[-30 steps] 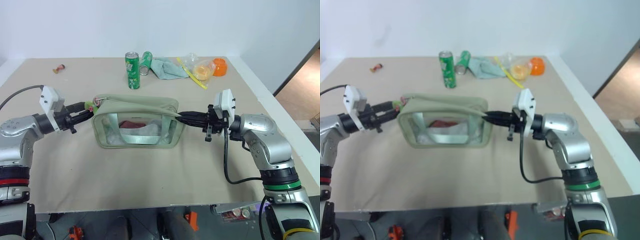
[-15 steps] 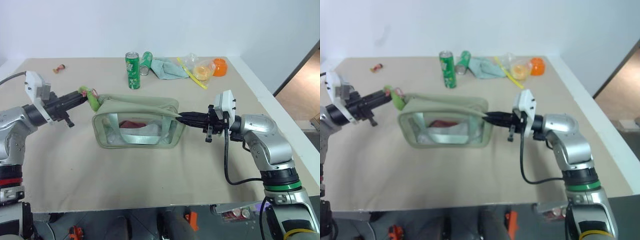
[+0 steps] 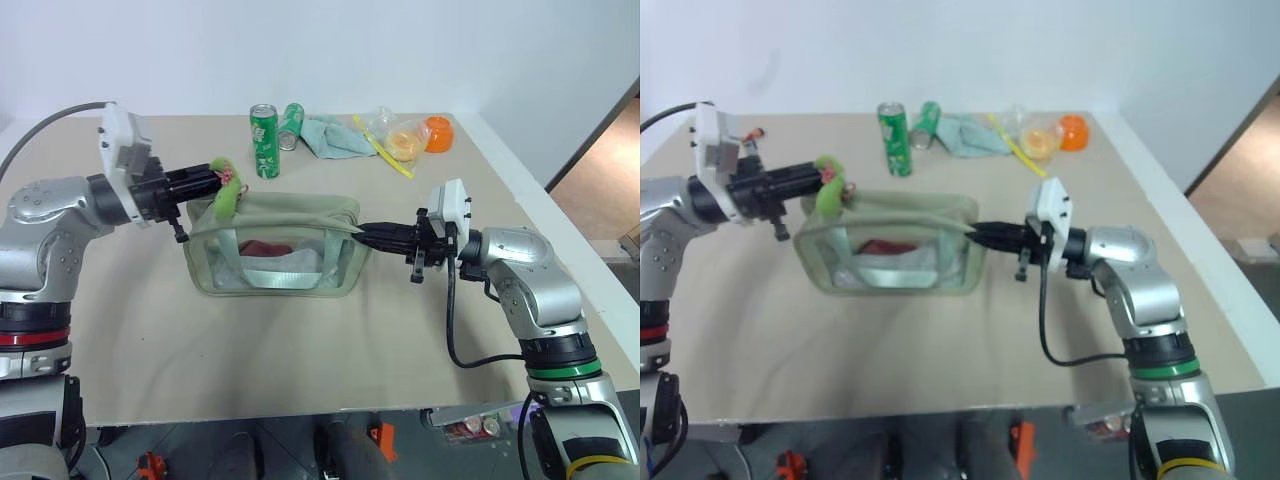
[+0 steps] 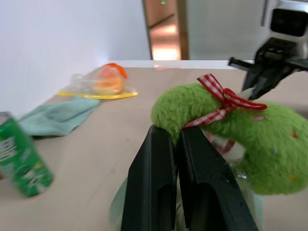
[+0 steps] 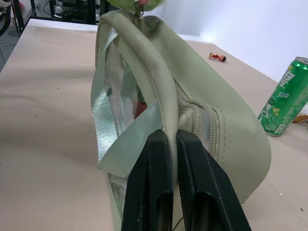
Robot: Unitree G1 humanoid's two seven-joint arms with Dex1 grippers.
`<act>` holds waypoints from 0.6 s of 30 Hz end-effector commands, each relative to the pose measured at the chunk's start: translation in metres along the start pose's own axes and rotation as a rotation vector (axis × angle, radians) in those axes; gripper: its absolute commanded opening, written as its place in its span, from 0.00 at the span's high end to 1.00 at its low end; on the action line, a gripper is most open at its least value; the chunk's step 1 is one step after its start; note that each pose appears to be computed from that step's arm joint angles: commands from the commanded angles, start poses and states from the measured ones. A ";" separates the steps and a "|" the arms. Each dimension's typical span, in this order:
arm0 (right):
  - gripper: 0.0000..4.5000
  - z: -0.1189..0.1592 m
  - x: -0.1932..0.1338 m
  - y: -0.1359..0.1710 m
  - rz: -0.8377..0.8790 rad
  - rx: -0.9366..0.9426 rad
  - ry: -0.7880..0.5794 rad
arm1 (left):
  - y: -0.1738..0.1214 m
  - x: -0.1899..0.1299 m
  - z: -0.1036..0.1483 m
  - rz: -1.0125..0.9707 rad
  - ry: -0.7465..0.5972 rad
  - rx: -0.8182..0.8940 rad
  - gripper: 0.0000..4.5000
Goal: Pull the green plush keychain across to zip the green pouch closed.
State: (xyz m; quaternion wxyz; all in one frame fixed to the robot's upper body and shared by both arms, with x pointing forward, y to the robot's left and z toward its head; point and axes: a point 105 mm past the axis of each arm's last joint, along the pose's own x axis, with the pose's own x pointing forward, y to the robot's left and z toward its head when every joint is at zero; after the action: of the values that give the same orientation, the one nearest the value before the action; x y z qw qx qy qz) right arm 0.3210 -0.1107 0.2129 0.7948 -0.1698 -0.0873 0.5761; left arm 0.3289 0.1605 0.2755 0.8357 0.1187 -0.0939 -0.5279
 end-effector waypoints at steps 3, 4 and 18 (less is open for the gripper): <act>1.00 0.004 -0.001 -0.001 -0.014 -0.022 -0.005 | -0.004 0.008 0.001 -0.046 0.047 0.013 0.99; 1.00 0.004 -0.001 -0.001 -0.016 -0.023 -0.005 | -0.004 0.008 -0.001 -0.054 0.062 0.012 0.99; 1.00 0.004 0.002 -0.001 -0.014 -0.019 -0.010 | 0.011 -0.009 -0.001 -0.035 0.176 0.063 0.26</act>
State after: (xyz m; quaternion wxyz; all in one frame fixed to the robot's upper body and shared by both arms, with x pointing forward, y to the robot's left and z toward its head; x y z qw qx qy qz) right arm 0.3216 -0.1090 0.2130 0.7975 -0.1675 -0.0904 0.5725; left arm 0.3377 0.1686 0.2617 0.8286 0.1707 -0.0188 -0.5329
